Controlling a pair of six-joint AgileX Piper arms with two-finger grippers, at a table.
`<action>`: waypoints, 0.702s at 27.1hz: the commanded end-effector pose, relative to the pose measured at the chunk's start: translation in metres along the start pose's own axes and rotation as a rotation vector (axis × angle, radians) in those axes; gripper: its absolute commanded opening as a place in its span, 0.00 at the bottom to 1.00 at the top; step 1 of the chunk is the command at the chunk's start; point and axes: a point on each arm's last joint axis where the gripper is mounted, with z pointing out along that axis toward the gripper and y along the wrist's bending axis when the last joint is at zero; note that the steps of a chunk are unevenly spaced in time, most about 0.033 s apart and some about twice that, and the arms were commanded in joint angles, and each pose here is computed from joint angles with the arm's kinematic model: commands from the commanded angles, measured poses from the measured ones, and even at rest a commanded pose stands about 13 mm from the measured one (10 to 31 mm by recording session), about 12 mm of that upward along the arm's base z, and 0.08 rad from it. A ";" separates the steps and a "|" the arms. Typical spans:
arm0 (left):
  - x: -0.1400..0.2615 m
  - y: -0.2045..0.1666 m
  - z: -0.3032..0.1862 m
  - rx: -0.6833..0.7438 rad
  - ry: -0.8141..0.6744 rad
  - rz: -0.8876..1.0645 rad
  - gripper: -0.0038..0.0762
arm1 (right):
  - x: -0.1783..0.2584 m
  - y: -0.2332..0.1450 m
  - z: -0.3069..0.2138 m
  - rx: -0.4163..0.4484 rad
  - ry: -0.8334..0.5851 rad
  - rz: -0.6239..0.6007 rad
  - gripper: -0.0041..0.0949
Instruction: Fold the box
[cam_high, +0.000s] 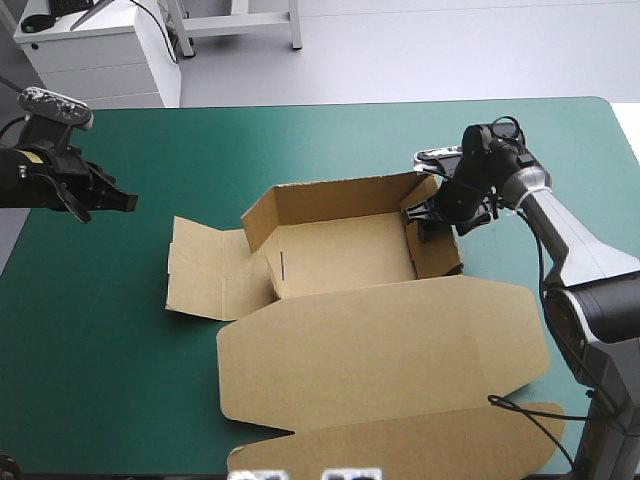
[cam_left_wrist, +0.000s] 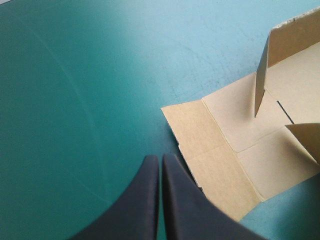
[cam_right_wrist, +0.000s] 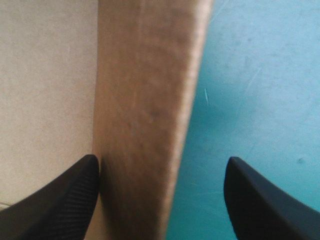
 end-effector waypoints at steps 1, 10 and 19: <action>-0.008 -0.003 -0.018 -0.022 -0.100 0.004 0.06 | 0.000 0.003 -0.021 -0.003 -0.048 -0.003 0.64; -0.006 -0.003 -0.016 -0.019 -0.092 0.002 0.06 | -0.002 0.003 -0.013 -0.005 -0.029 -0.001 0.33; -0.006 -0.003 -0.013 -0.007 -0.078 -0.001 0.06 | 0.000 0.004 -0.024 0.003 -0.054 -0.058 0.02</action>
